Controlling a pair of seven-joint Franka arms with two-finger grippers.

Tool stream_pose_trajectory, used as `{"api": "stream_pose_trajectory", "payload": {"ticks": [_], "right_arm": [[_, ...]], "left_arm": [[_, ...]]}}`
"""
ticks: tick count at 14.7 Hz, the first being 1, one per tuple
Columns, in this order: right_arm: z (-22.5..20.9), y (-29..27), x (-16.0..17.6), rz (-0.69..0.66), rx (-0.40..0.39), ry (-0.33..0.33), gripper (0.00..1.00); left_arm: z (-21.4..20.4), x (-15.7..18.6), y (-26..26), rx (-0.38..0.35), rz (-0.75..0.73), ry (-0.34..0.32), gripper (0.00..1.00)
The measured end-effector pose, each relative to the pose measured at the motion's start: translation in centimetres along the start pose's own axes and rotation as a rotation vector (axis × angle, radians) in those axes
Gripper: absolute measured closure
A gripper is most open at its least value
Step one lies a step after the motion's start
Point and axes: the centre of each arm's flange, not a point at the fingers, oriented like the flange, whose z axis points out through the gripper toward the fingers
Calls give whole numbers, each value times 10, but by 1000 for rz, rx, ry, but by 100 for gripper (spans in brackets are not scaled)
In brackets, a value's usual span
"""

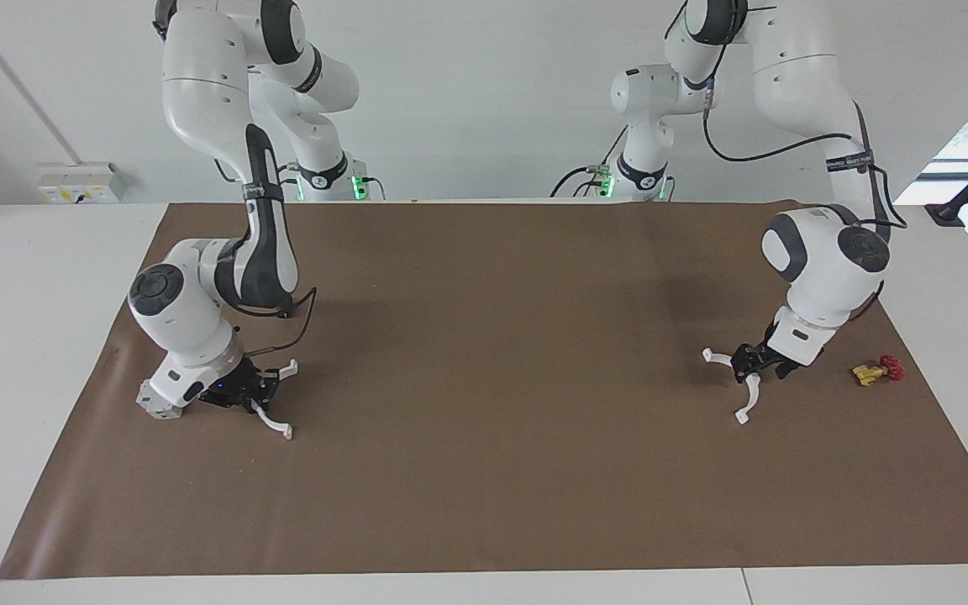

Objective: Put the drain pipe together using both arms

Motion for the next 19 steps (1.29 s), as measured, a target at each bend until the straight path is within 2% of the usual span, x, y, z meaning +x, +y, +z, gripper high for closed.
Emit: {"api": "stream_pose_trajectory", "payload": {"ticks": [1, 2, 3, 6, 8, 10, 12, 14, 19], "right_arm": [[-2, -2, 1, -3, 0, 3, 79], [-9, -5, 5, -9, 4, 1, 79], [-24, -12, 13, -23, 14, -13, 79], [-99, -93, 52, -11, 35, -60, 79], [-119, -187, 67, 56, 33, -37, 79], [-107, -292, 64, 124, 28, -28, 79], [-82, -369, 55, 167, 24, 6, 79], [-64, -400, 50, 170, 13, 23, 79], [-21, -379, 50, 174, -14, 22, 79]], "left_arm": [[3, -2, 1, 0, -4, 3, 35], [5, -3, 0, 0, -8, 3, 35], [6, -4, 0, 0, -11, 5, 41], [6, -4, -1, 1, -27, 8, 78], [6, -4, -1, 1, -35, 8, 80], [6, -4, -1, 1, -39, 10, 80], [4, -3, -3, 2, -44, 17, 80], [-2, -1, -7, 2, -50, 28, 80], [-20, 6, -17, 4, -66, 64, 80]]}}
